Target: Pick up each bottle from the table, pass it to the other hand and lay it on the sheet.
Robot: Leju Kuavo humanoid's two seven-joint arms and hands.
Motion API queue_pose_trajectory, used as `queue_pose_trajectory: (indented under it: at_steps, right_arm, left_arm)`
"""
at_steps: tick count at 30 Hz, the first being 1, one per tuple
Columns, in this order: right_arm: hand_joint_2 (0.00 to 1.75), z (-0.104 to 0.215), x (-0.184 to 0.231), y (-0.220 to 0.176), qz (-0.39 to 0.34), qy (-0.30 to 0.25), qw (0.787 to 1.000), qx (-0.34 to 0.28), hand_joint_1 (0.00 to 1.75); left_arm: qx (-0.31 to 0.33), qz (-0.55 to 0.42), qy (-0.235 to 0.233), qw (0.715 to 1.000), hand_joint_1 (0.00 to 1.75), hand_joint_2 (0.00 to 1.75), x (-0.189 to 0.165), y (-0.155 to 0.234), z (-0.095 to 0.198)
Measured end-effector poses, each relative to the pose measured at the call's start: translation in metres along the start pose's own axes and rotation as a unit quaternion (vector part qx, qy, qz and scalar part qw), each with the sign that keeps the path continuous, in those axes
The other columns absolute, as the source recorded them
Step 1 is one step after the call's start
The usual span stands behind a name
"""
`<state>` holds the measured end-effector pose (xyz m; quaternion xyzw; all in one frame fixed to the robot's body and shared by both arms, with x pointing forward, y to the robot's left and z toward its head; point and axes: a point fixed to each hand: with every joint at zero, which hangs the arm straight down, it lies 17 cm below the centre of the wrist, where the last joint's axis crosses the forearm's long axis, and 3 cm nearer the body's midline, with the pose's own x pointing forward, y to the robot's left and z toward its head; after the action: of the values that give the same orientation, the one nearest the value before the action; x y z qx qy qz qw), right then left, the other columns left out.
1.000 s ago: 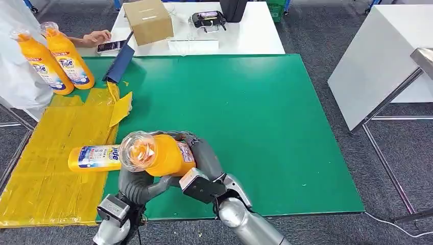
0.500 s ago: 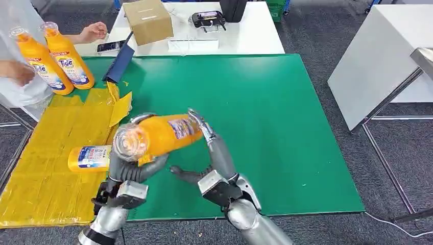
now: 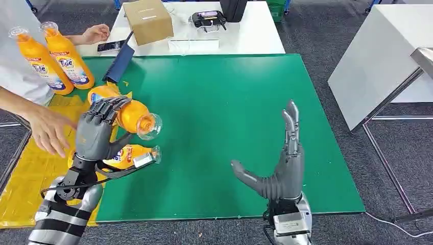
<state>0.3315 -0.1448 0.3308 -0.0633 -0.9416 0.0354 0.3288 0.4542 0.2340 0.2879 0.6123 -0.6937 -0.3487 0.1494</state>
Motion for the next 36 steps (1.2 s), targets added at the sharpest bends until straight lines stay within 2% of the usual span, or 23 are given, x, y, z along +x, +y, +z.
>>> queue_pose_trajectory:
  at_steps: [4, 9, 14, 22, 31, 32, 33, 34, 36]
  right_arm:
    - [1.75, -0.003, 0.008, -0.010, 0.003, -0.013, 1.000, -0.010, 0.00]
    - [1.75, -0.005, 0.011, -0.012, 0.003, -0.018, 1.000, -0.008, 0.00]
    - [1.75, -0.005, 0.011, -0.012, 0.003, -0.018, 1.000, -0.007, 0.00]
    - [1.75, -0.006, 0.011, -0.007, 0.019, -0.020, 1.000, 0.004, 0.00]
    - [1.75, -0.007, 0.009, -0.006, 0.022, -0.015, 1.000, 0.007, 0.00]
    - [1.75, -0.008, 0.008, -0.005, 0.023, -0.013, 1.000, 0.007, 0.00]
    - [1.75, -0.008, 0.007, -0.005, 0.023, -0.011, 1.000, 0.007, 0.00]
    - [1.75, -0.008, 0.007, -0.004, 0.023, -0.010, 1.000, 0.007, 0.00]
    - [1.75, -0.009, 0.005, -0.004, 0.022, -0.008, 1.000, 0.006, 0.00]
  left_arm:
    - [-0.031, -0.031, 0.052, 0.998, 1.75, 1.75, -0.026, -0.021, -0.007]
    - [-0.075, -0.055, 0.011, 0.996, 1.75, 1.75, -0.007, -0.052, -0.010]
    - [-0.092, -0.062, -0.022, 0.994, 1.75, 1.75, 0.008, -0.067, -0.006]
    - [-0.169, -0.102, -0.031, 0.980, 1.75, 1.75, 0.003, -0.110, 0.003]
    - [-0.248, -0.141, 0.000, 0.958, 1.75, 1.75, -0.023, -0.150, 0.019]
    - [-0.262, -0.146, 0.007, 0.954, 1.64, 1.75, -0.027, -0.157, 0.022]
    - [-0.275, -0.150, 0.012, 0.950, 0.54, 1.75, -0.032, -0.163, 0.026]
    - [-0.285, -0.152, 0.019, 0.946, 0.00, 1.75, -0.035, -0.167, 0.030]
    - [-0.305, -0.157, 0.037, 0.939, 0.00, 1.75, -0.045, -0.176, 0.040]
